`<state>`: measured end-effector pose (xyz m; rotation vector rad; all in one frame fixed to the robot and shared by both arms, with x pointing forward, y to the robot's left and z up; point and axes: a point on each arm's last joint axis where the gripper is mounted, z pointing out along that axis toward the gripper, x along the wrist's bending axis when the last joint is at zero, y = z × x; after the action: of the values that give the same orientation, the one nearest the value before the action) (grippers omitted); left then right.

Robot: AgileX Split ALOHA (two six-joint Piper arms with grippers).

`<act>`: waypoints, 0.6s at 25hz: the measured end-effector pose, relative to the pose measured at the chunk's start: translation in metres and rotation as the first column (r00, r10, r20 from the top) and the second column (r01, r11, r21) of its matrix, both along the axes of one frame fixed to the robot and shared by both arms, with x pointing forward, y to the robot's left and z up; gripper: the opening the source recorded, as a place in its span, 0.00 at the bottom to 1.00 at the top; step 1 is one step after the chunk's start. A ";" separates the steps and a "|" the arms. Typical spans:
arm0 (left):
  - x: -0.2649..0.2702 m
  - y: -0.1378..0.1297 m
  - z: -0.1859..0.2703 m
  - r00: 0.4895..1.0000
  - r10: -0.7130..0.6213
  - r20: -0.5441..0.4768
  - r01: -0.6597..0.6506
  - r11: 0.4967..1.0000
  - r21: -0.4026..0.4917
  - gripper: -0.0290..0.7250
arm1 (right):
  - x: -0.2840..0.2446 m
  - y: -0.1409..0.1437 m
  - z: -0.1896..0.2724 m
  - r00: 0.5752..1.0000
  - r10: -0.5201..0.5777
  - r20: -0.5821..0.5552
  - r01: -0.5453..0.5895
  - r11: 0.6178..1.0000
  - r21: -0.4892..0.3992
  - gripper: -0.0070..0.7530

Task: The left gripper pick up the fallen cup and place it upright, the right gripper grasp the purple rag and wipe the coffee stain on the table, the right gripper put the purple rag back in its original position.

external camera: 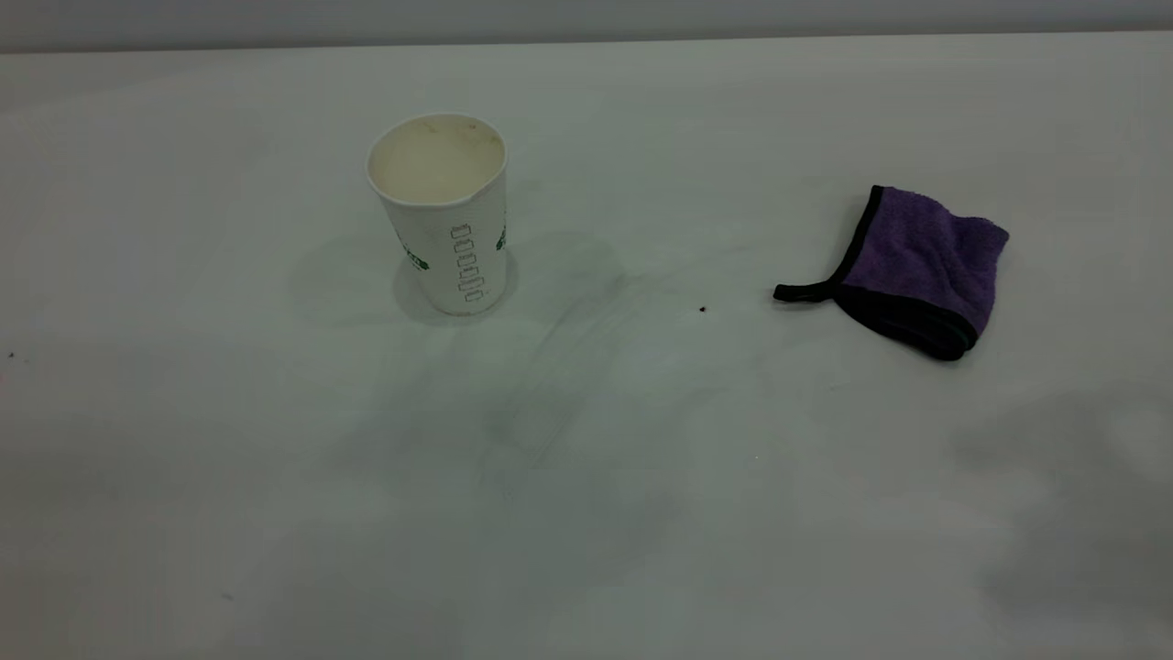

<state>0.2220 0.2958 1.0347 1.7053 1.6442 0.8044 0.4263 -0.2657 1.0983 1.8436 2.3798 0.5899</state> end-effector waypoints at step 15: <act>0.000 0.000 0.000 1.000 0.000 0.000 0.000 1.000 0.000 0.81 | -0.140 -0.025 -0.062 0.955 -0.171 0.243 0.195 0.977 -0.080 0.46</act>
<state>0.2220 0.2958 1.0347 1.7053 1.6442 0.8044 0.2862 -0.2910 1.0363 1.8120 2.0250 0.6142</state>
